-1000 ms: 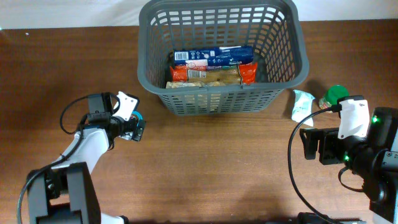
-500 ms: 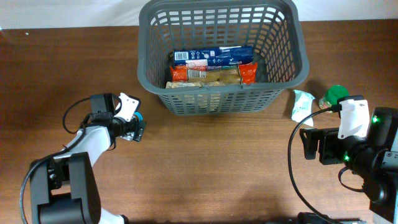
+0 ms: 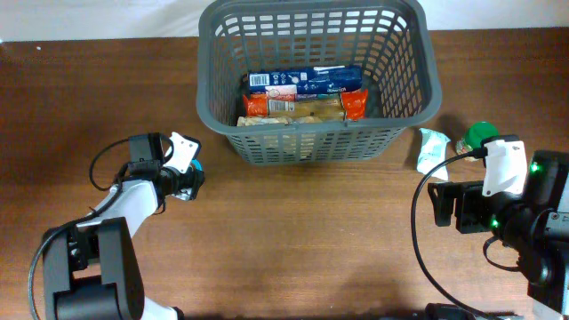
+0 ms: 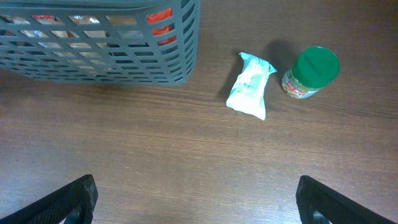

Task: Pack container
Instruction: 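Lower the left gripper onto the blue tin and grasp it, then lift the blue tin and lower it into the basket with left gripper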

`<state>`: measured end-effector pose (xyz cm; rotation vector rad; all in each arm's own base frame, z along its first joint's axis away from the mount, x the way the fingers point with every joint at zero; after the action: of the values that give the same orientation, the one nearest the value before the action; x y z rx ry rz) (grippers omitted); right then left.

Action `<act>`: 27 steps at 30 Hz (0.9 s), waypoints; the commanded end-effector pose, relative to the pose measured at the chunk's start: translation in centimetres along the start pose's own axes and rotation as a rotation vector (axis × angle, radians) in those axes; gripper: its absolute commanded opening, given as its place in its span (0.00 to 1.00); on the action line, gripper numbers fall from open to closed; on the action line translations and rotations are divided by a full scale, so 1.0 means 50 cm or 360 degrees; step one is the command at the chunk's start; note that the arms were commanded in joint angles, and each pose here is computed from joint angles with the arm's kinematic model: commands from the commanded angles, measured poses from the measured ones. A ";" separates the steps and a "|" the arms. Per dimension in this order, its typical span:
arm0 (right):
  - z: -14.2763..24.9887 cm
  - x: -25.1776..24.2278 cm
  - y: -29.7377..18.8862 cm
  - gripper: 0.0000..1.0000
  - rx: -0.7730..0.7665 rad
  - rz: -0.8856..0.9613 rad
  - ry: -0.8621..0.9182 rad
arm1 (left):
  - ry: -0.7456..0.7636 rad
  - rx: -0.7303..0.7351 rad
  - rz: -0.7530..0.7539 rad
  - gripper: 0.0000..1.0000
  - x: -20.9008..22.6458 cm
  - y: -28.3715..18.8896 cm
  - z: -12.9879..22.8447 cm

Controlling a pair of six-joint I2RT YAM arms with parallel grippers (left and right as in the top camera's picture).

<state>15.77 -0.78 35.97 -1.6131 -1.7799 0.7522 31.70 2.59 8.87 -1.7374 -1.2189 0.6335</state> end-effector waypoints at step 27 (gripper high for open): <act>-0.023 0.007 -0.056 0.99 -0.0120 0.0000 0.0009 | 0.0041 -0.0661 -0.0410 0.37 0.024 -0.406 -0.179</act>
<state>15.35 -0.73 37.35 -1.6368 -1.8023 0.7342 30.76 3.04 25.83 -1.7823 -1.5161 0.3025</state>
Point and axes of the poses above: each gripper's point midway between its finger pads, its own y axis out along the fingers, its own x axis along the line the jaws close on, z = x × y, the point moved 10 cm from there along -y, back along the fingers, and after that the axes turned 1 degree about y, right-handed, at the moved point
